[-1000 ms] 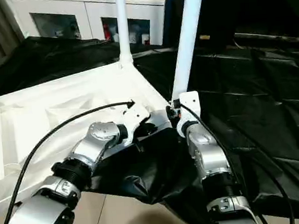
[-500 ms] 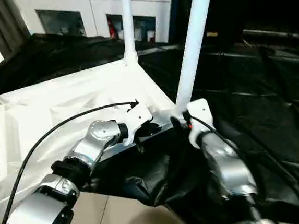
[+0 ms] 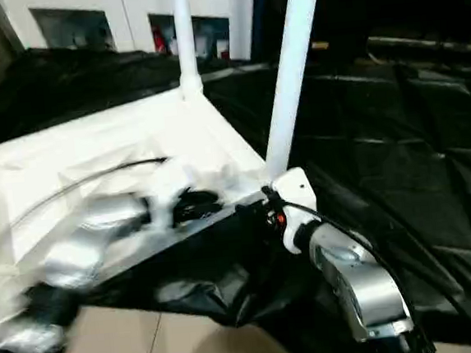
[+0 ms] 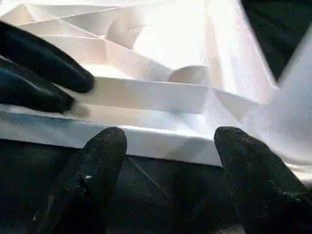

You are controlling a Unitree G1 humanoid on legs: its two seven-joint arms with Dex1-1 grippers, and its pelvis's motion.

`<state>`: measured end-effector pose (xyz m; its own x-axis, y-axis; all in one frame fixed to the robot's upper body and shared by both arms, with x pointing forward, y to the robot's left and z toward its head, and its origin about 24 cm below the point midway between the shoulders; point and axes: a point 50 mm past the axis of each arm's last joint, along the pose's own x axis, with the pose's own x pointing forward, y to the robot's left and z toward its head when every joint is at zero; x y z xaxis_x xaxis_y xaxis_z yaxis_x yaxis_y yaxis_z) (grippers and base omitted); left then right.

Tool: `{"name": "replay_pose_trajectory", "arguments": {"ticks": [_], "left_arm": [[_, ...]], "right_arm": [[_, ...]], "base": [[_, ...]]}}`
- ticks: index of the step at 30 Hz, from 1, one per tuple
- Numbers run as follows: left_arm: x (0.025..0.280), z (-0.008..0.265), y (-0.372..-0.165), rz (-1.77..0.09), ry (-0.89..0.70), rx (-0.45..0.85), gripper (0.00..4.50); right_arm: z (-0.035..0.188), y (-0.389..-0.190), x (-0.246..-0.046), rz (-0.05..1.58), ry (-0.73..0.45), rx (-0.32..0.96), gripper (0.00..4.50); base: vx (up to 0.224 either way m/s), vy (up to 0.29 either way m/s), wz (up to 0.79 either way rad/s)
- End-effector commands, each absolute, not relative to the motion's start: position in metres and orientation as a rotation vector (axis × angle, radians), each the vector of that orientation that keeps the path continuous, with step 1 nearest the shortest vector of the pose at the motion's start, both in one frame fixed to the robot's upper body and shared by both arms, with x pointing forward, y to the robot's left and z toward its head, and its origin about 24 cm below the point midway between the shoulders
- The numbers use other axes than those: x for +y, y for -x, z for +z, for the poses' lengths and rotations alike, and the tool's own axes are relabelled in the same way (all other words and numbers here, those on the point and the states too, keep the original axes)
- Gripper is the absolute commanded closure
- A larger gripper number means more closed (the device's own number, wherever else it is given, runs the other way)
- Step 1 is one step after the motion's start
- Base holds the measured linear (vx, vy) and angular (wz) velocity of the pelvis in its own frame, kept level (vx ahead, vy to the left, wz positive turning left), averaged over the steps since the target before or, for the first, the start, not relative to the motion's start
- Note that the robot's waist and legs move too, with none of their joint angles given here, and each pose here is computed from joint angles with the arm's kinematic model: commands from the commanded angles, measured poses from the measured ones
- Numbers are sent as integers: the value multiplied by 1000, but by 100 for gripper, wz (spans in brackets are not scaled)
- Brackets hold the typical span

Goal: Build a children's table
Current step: Rotate leg to tighten

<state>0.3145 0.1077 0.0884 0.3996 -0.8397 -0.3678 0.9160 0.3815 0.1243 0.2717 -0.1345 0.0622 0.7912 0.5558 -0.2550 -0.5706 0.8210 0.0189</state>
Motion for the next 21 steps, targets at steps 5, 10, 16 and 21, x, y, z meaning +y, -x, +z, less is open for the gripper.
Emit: {"name": "replay_pose_trajectory", "arguments": {"ticks": [5, 10, 16, 21], "left_arm": [[164, 118, -266, -1135, -300, 370, 285], [172, 123, -229, -1192, -217, 469, 240], [190, 113, -209, -1111, -247, 611, 194], [206, 102, -197, -996, -301, 752, 142]], "right_arm": [[65, -294, -109, 683, 33, 233, 130], [66, -313, -96, 680, 35, 210, 130], [72, -334, -95, 604, 33, 187, 130], [80, -357, -102, 443, -63, 159, 130]], "base": [[0, 0, 0], [0, 0, 0], [0, 0, 0], [0, 0, 0]]}}
